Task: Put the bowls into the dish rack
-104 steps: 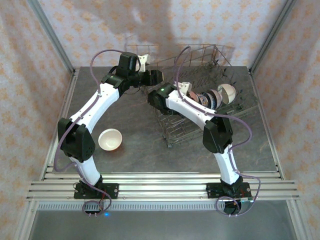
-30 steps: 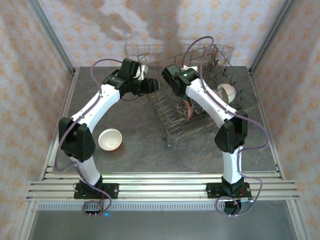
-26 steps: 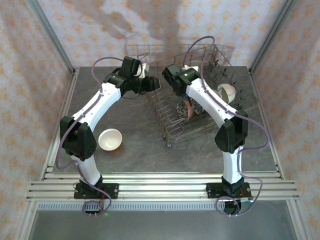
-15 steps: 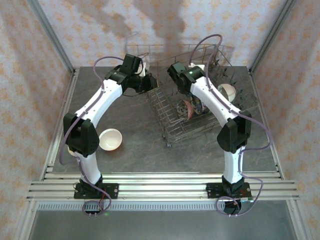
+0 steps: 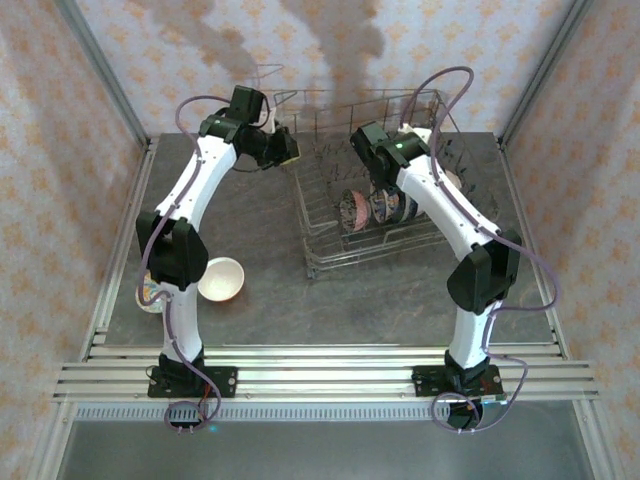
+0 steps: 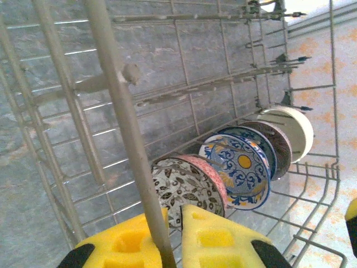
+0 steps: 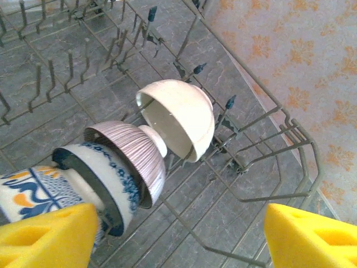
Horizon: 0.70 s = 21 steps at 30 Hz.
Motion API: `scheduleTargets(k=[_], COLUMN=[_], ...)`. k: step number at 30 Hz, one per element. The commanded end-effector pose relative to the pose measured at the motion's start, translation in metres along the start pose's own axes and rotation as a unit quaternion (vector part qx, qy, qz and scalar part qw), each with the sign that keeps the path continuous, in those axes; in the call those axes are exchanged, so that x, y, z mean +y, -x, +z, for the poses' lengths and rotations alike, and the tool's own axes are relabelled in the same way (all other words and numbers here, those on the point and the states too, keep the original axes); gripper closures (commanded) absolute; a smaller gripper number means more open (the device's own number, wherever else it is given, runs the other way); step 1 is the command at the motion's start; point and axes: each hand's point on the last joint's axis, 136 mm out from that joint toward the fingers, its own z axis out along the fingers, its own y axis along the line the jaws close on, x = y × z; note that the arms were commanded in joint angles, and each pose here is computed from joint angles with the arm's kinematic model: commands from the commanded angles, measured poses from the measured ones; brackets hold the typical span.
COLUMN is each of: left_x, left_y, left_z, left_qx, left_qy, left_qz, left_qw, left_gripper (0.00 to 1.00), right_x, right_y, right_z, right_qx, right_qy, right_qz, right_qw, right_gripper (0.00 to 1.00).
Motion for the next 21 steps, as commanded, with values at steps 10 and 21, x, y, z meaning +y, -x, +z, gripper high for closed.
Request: scheduleTargets(k=[10,21], left_x=[0.027,0.109], left_y=[0.049,-0.051], left_z=[-0.094,-0.150], left_qx=[-0.141,-0.162], left_qy=[0.101,0.241], left_qz=[0.054,-0.102], left_qw=[0.983,0.952], left_gripper=[0.28,0.25], right_x=[-0.026,-0.026], right_y=[-0.005,-0.009], right_z=[-0.016,-0.027], right_qx=[0.002,-0.003], right_qy=[0.023,0.081], right_qz=[0.009,-0.045], right_qw=[1.000,0.996], right_gripper=[0.22,0.22])
